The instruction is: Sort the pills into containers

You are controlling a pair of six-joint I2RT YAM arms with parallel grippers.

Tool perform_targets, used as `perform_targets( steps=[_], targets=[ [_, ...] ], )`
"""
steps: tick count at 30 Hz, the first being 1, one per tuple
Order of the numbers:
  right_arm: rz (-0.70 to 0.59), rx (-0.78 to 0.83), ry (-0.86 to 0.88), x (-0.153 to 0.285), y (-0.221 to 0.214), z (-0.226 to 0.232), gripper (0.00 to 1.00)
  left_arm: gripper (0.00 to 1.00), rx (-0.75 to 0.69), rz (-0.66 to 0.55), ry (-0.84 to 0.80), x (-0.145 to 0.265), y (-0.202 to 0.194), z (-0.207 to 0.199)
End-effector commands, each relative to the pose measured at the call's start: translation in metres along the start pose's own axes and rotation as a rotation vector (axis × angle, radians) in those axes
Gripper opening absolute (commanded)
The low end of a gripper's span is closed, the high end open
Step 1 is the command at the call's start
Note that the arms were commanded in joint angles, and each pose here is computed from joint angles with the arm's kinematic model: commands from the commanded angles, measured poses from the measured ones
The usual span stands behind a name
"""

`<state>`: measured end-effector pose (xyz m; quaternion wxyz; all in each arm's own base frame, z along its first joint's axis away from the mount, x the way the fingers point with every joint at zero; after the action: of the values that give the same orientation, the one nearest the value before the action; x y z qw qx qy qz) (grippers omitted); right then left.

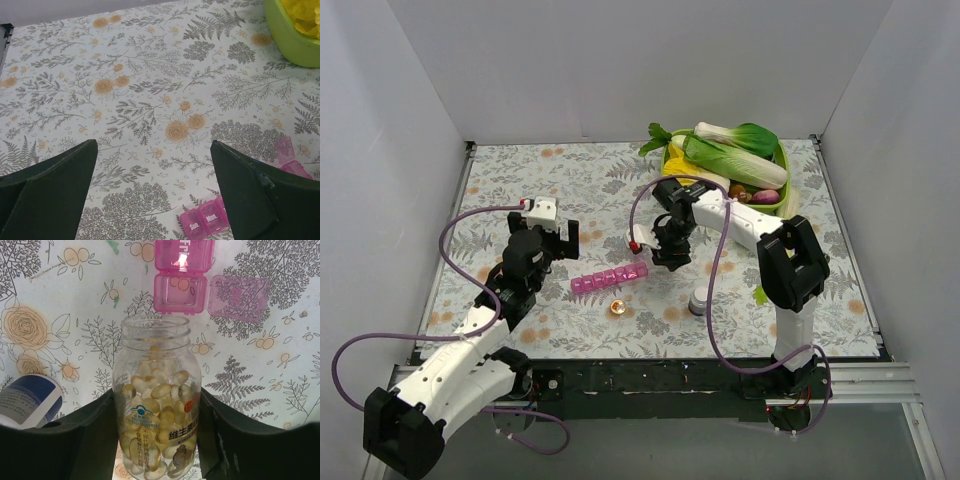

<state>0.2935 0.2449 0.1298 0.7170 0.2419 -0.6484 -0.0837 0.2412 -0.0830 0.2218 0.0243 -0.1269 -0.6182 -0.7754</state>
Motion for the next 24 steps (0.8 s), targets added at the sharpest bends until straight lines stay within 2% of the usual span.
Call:
perform_targets(
  steps=[1,24],
  targets=[
    [0.041,-0.014,-0.030,0.008,0.008,-0.006,0.05,0.98,0.038,-0.039,0.071,0.004,0.008,0.009],
    [0.168,-0.021,-0.052,-0.004,0.013,-0.009,0.04,0.98,0.033,-0.040,0.088,0.003,0.010,0.011]
  ],
)
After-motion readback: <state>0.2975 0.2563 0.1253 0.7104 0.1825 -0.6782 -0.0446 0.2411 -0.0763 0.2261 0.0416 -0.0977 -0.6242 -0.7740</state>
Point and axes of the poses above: each gripper's point midway between its finger pads, its own x axis back along the fingers, its own z axis along the line the jaws close on, y = z × x, the point moved 7 cm from there along x, back along the fingers, and after that the axes turned 8 degrees about -x, right-handed, at the moved point
